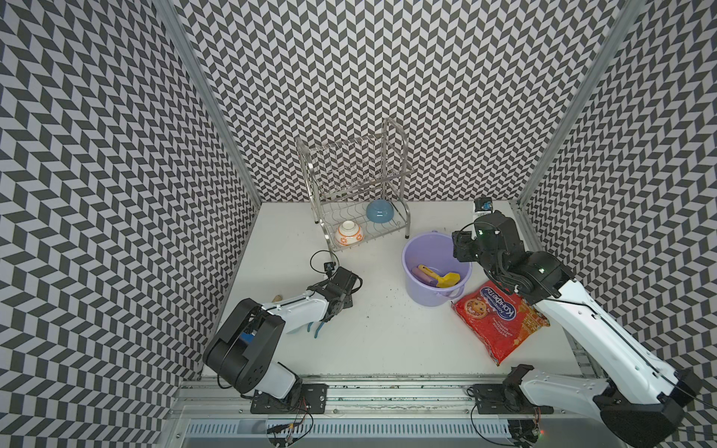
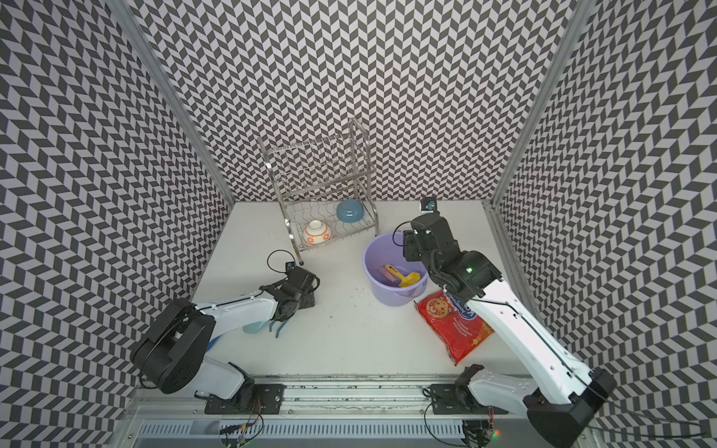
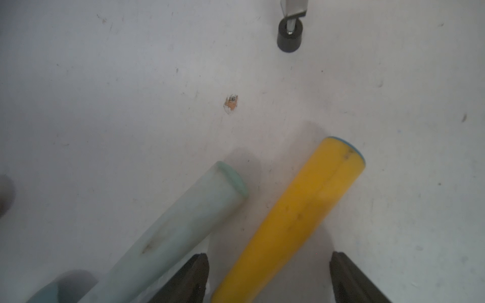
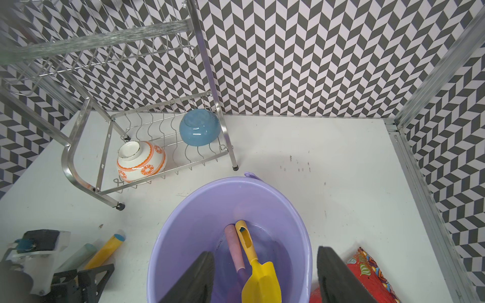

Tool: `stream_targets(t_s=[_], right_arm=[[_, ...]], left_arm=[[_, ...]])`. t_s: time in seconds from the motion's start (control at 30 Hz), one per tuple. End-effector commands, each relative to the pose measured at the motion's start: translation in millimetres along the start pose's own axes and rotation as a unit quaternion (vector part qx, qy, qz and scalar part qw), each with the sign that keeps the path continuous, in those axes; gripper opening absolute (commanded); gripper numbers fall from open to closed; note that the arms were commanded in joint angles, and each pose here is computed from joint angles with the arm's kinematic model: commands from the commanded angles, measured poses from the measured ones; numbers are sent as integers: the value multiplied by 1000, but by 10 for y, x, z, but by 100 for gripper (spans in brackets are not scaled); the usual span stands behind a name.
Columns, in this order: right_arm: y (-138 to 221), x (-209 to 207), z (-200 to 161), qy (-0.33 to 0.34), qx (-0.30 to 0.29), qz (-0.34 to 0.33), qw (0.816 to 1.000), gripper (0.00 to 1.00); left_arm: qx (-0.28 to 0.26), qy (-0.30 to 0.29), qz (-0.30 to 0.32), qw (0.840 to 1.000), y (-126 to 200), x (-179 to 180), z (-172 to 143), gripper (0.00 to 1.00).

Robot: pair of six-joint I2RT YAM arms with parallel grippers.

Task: Organize the gardening tools
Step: Pick up the gardening tool from the center of the board.

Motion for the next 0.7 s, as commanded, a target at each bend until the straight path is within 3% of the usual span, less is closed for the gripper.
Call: stream_targets(t_s=[0.0, 0.13, 0.47, 0.67], right_arm=[[35, -27, 60, -16, -28, -3, 999, 65], [22, -22, 56, -15, -26, -3, 1000, 65], [26, -6, 27, -21, -34, 10, 999, 65], [34, 15, 2, -26, -44, 29, 998, 65]], left_arm=[[-14, 1, -14, 1000, -18, -125, 83, 71], [-14, -2, -12, 1000, -70, -182, 102, 60], [-29, 33, -38, 998, 17, -220, 201, 20], [-70, 79, -74, 992, 233, -260, 440, 8]])
Point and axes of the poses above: each gripper's point midway between its finger pads, its own y axis back along the fingers, its own x axis along the line the jaws close on, z = x × y, the point moved 9 cm from there along y, back along the fingers, and after that the axes turned 13 degrees about y, right-handed, at the moved point
